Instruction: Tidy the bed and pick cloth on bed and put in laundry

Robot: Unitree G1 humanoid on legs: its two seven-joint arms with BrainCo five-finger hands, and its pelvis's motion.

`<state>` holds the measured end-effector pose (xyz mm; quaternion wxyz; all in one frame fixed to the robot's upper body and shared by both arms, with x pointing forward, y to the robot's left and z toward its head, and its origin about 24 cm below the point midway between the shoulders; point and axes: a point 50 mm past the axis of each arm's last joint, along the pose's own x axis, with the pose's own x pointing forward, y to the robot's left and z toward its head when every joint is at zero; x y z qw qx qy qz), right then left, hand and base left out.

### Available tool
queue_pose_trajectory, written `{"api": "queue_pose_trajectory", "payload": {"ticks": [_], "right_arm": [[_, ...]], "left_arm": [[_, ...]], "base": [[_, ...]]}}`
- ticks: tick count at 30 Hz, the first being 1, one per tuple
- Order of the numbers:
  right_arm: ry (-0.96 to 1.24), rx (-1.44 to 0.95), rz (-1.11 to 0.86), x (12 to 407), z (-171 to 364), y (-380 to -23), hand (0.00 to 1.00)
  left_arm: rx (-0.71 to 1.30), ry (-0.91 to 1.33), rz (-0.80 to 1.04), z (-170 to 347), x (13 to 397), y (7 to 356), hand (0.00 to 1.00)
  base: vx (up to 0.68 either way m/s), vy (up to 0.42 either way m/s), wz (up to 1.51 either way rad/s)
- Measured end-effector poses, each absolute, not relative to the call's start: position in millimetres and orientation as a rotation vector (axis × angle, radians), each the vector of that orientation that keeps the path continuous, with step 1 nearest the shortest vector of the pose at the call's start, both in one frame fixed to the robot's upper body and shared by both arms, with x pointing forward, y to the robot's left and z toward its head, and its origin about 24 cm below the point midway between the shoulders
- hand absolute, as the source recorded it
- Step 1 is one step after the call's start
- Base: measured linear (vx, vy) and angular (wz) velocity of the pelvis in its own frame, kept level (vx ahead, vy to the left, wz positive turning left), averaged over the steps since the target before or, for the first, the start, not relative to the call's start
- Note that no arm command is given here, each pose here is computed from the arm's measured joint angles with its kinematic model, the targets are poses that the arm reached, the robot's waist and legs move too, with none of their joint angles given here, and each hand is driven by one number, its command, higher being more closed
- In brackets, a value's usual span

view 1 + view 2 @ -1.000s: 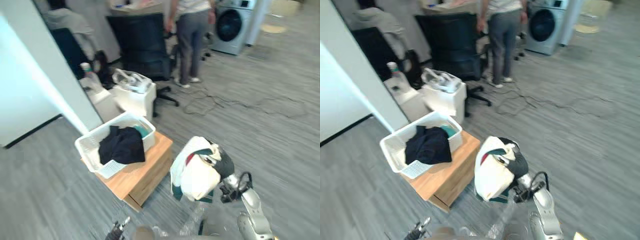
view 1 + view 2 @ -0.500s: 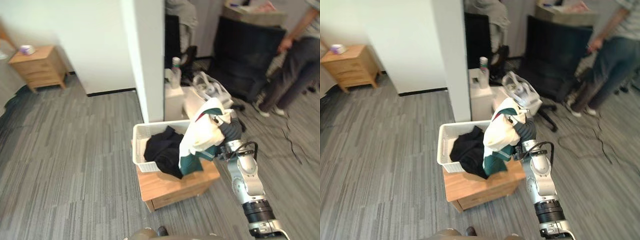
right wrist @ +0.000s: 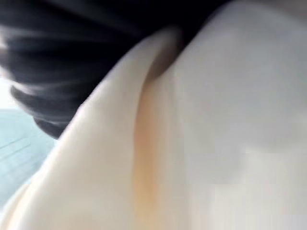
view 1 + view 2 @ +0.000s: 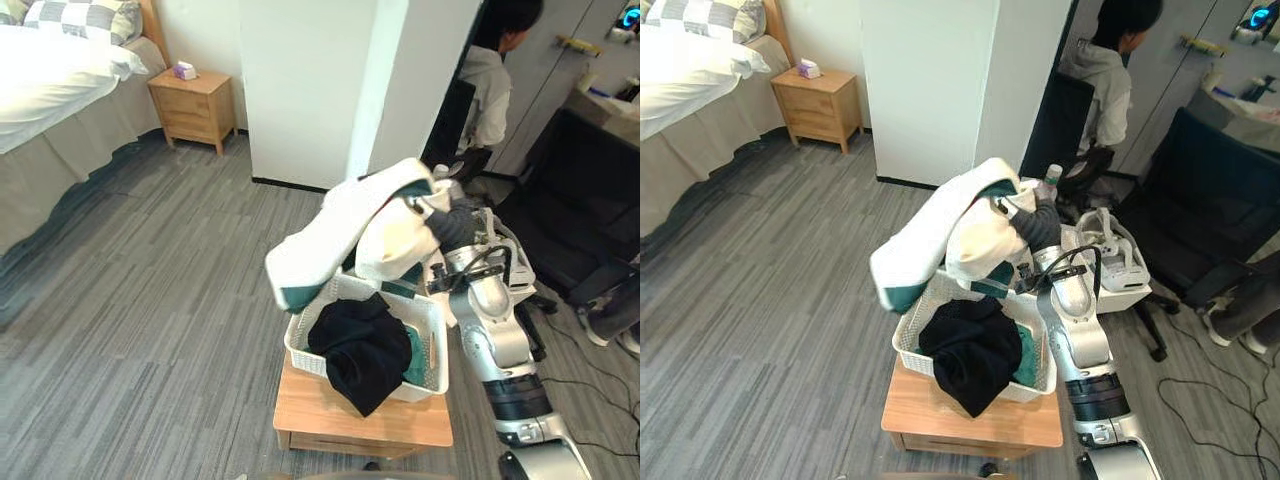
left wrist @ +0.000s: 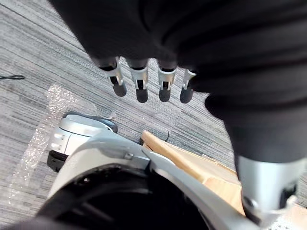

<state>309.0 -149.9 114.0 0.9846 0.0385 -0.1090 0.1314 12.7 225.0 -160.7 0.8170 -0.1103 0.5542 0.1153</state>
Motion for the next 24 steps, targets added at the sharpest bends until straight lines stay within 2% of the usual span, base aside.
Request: {"api": "queue_pose_trajectory", "payload": {"ticks": [3, 7, 10, 14, 19, 24], "right_arm": [[-0.046, 0.059, 0.256, 312.1, 77.9, -145.6, 1.0], [0.053, 0.033, 0.186, 322.9, 57.9, -144.5, 1.0], [-0.009, 0.013, 0.086, 356.4, 90.7, -146.9, 1.0], [-0.181, 0.058, -0.067, 385.7, 153.6, -172.9, 1.0], [-0.256, -0.027, -0.15, 390.1, 187.5, -206.4, 1.0], [-0.171, -0.298, -0.18, 392.0, 188.3, -235.5, 1.0]], "left_arm": [[-0.225, 1.193, 0.236, -160.7, 13.9, 225.6, 0.0], [-0.19, 1.18, 0.205, -158.9, 32.3, 230.4, 0.0], [-0.173, 1.097, 0.172, -153.2, 71.6, 232.1, 0.0], [-0.167, 0.966, 0.137, -139.8, 122.5, 231.1, 0.0], [-0.187, 0.938, 0.162, -135.0, 138.5, 229.5, 0.0], [-0.183, 0.903, 0.159, -127.9, 153.3, 229.4, 0.0]], "base": [[-0.01, -0.036, 0.11], [-0.04, -0.014, 0.14], [-0.11, -0.009, 0.19], [-0.12, -0.028, 0.21], [0.0, 0.0, 0.1], [-0.02, 0.057, -0.07]]}}
